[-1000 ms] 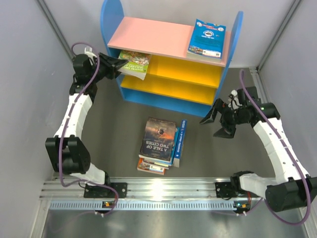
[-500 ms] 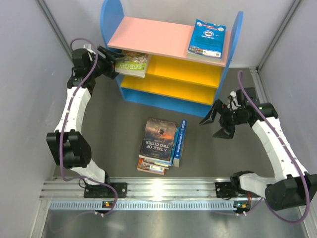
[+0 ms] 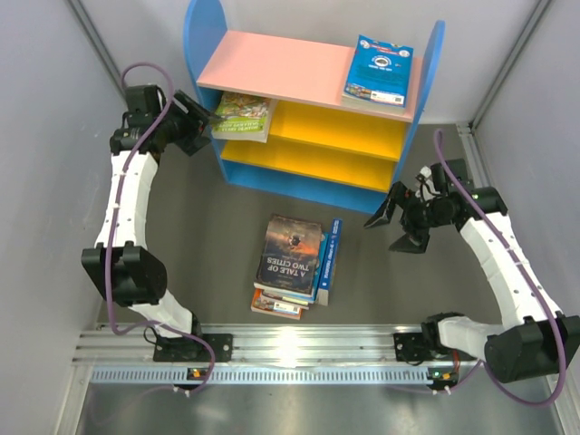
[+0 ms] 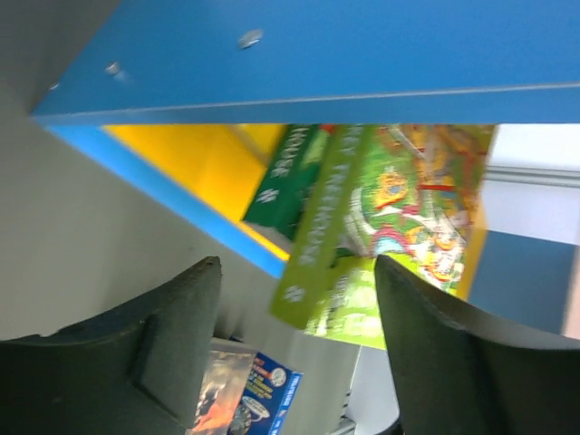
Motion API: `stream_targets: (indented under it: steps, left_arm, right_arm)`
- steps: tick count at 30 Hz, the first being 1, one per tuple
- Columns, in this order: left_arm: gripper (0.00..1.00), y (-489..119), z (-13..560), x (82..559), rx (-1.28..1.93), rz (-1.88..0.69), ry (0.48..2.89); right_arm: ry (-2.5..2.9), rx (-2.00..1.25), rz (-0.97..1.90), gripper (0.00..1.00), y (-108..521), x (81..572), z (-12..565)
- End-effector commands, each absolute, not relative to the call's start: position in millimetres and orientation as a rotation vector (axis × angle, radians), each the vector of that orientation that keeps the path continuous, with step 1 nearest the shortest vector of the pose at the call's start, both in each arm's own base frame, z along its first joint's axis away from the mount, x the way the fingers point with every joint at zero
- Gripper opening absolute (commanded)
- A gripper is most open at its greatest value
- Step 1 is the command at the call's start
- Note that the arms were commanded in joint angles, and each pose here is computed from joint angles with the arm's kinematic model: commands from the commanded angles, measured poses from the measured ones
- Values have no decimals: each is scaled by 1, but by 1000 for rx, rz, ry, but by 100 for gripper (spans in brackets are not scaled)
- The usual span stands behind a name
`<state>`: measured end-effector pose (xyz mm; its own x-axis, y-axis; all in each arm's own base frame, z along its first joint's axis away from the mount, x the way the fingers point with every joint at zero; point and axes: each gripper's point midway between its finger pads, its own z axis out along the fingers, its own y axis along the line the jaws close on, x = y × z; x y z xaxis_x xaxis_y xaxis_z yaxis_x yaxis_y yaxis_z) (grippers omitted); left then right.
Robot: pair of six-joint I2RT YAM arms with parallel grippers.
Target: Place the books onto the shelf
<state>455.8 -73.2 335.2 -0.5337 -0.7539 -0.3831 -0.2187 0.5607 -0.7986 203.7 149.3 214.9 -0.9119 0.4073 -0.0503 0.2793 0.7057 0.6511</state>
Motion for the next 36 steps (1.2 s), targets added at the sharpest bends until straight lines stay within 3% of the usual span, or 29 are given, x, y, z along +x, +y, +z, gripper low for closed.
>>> stream_targets:
  steps: [1,6,14,16,17,20,25,36]
  left_arm:
    - [71,-62,347,434,-741,-819,2045]
    - [58,-62,362,415,-725,-809,2008]
    - [56,-82,366,407,-690,-889,2002]
    - [49,-88,373,405,-668,-900,1994]
    - [39,-91,374,404,-666,-905,1997]
    - [21,-106,375,400,-634,-925,2013]
    - [3,-126,367,396,-597,-930,2050]
    - [0,-125,341,429,-557,-826,2120]
  right_arm:
    - [2695,530,1006,96,149,205,217]
    - [2692,546,1006,96,148,203,215]
    - [2680,565,997,95,147,204,213]
    - [2672,569,991,95,146,204,213]
    - [2672,572,990,95,146,203,213]
    - [2676,584,986,95,145,199,209]
    - [2658,602,992,95,145,195,209]
    - [2645,614,968,95,140,184,210]
